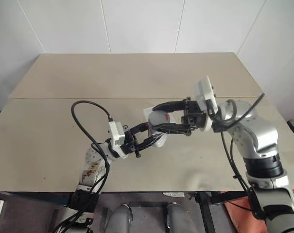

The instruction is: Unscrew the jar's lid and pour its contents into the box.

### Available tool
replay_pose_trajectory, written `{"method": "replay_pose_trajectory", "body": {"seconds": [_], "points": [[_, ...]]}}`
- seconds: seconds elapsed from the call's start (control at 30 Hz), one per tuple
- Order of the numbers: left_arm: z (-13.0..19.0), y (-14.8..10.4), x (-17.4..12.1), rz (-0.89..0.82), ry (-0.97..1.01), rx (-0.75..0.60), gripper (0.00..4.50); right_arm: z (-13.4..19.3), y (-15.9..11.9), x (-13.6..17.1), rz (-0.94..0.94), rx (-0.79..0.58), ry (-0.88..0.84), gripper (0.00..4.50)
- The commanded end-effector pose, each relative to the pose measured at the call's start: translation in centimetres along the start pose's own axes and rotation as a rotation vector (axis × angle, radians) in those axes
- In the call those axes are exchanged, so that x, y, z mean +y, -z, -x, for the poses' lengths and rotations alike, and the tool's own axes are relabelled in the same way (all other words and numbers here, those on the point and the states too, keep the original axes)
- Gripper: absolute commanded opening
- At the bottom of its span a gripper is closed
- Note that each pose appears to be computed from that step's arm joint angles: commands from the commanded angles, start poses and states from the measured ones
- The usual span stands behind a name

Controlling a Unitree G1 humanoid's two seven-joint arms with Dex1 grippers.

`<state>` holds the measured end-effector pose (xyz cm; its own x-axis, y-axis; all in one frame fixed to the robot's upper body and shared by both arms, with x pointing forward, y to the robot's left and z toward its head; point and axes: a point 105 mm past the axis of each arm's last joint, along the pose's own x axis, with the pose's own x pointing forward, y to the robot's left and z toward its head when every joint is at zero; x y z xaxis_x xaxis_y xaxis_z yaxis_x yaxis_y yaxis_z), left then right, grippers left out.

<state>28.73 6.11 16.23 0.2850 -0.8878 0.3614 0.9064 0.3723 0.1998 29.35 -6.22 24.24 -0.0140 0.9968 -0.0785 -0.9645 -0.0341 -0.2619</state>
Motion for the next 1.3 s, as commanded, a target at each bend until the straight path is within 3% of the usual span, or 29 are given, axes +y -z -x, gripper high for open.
{"method": "replay_pose_trajectory", "body": {"seconds": [0.03, 0.23, 0.3, 0.43, 0.57, 0.73, 0.97, 1.13, 1.3], "points": [[-0.4, -1.2, -0.3, -0.033, 0.014, -0.041, 1.88, -0.1, -0.9, -0.4, 0.043, -0.033, -0.1, 2.76], [-0.3, -1.2, -0.4, -0.032, 0.004, -0.039, 1.88, 0.2, -1.2, -1.4, 0.09, -0.035, -0.098, 2.76], [-0.2, -1.2, -0.4, -0.031, 0.0, -0.036, 1.88, 0.4, -1.1, -1.5, 0.097, -0.031, -0.09, 3.5], [-0.1, -1.1, -0.4, -0.029, -0.004, -0.031, 1.88, 0.8, -1.5, -1.7, 0.112, -0.039, -0.049, 4.46], [0.2, -0.8, 0.2, -0.043, -0.035, -0.013, 1.88, 2.0, -3.0, -1.7, 0.162, -0.067, 0.053, 4.46], [0.5, -0.7, 1.4, -0.072, -0.105, 0.001, 1.88, 3.5, -5.0, 0.9, 0.182, -0.075, 0.157, 4.46], [0.4, -0.5, 1.5, -0.077, -0.102, 0.004, 1.88, 0.1, -3.5, 2.7, 0.166, -0.068, 0.345, 4.46], [0.2, -0.6, 1.4, -0.079, -0.095, -0.002, 1.88, -2.3, -2.9, 1.6, 0.187, -0.086, 0.503, 4.46], [0.0, -0.8, 1.5, -0.08, -0.092, -0.009, 1.88, -2.7, -1.5, 0.7, 0.214, -0.021, 0.58, 4.46]]}}
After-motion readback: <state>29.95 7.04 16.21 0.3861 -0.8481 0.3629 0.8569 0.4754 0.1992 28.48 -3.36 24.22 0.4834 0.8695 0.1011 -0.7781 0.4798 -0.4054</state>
